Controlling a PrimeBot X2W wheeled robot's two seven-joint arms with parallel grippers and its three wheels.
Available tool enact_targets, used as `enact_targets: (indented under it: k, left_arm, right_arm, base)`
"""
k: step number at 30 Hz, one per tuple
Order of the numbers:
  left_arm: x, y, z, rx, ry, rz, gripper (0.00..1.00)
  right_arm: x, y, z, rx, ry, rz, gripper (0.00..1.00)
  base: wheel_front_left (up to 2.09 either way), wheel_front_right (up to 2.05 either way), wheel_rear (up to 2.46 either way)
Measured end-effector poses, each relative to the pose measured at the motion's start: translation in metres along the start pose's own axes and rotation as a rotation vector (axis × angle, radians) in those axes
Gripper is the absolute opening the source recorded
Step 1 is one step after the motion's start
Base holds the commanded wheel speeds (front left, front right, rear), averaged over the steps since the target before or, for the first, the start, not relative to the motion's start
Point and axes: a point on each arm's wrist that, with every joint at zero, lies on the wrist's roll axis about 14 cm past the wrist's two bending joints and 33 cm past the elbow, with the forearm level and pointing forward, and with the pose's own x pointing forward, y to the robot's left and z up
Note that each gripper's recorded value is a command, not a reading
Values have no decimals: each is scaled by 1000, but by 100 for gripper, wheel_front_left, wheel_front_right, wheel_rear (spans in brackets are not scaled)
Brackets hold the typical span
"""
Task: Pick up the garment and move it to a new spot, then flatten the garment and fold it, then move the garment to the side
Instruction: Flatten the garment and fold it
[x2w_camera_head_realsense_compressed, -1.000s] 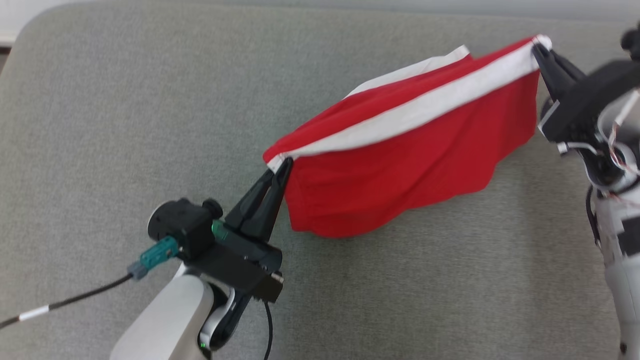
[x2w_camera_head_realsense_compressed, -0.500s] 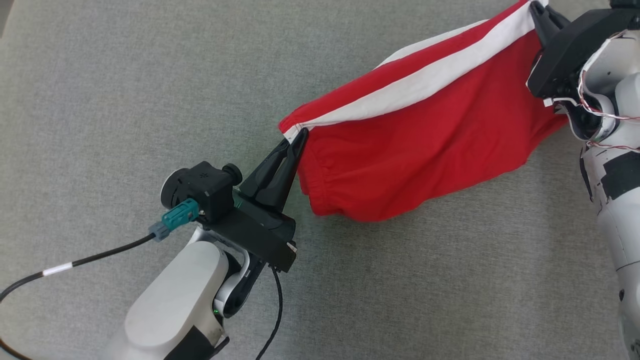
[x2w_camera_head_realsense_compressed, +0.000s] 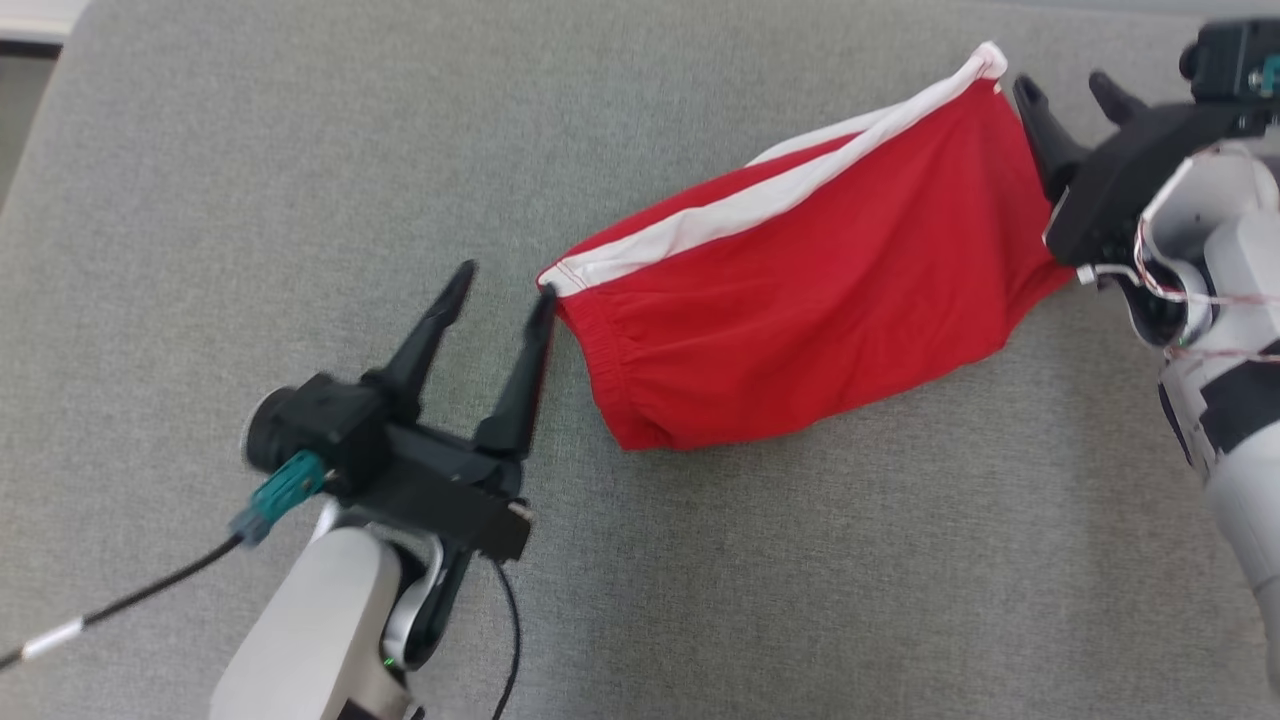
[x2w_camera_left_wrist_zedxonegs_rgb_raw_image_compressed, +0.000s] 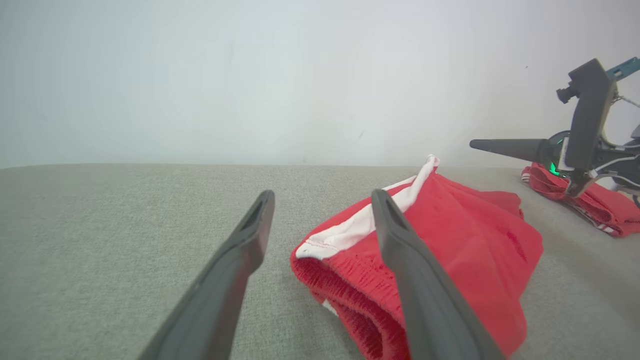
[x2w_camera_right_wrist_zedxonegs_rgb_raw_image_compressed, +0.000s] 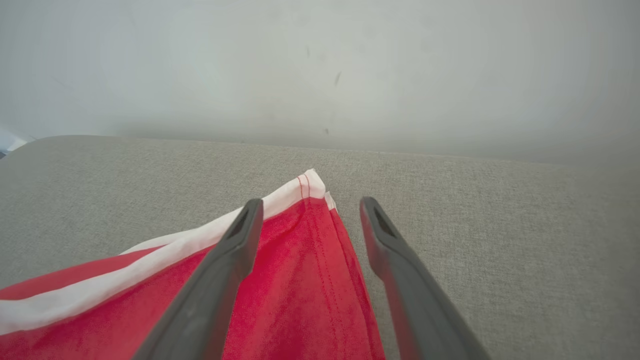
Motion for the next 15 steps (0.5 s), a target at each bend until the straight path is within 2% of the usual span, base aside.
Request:
enact_targets:
  k: [6, 11, 15]
  left_arm:
    - [-24, 19, 26, 87, -74, 99, 100]
    - [-54, 52, 50, 163, -133, 252, 100]
    - [-83, 73, 52, 208, -131, 375, 100]
  right_arm:
    - [-26, -20, -12, -23, 28, -39, 100]
    - [-33, -30, -25, -31, 65, -63, 100]
    - [-29, -27, -39, -30, 104, -60, 100]
  base:
    - [0, 0, 0]
    - [0, 0, 0]
    - [0, 0, 0]
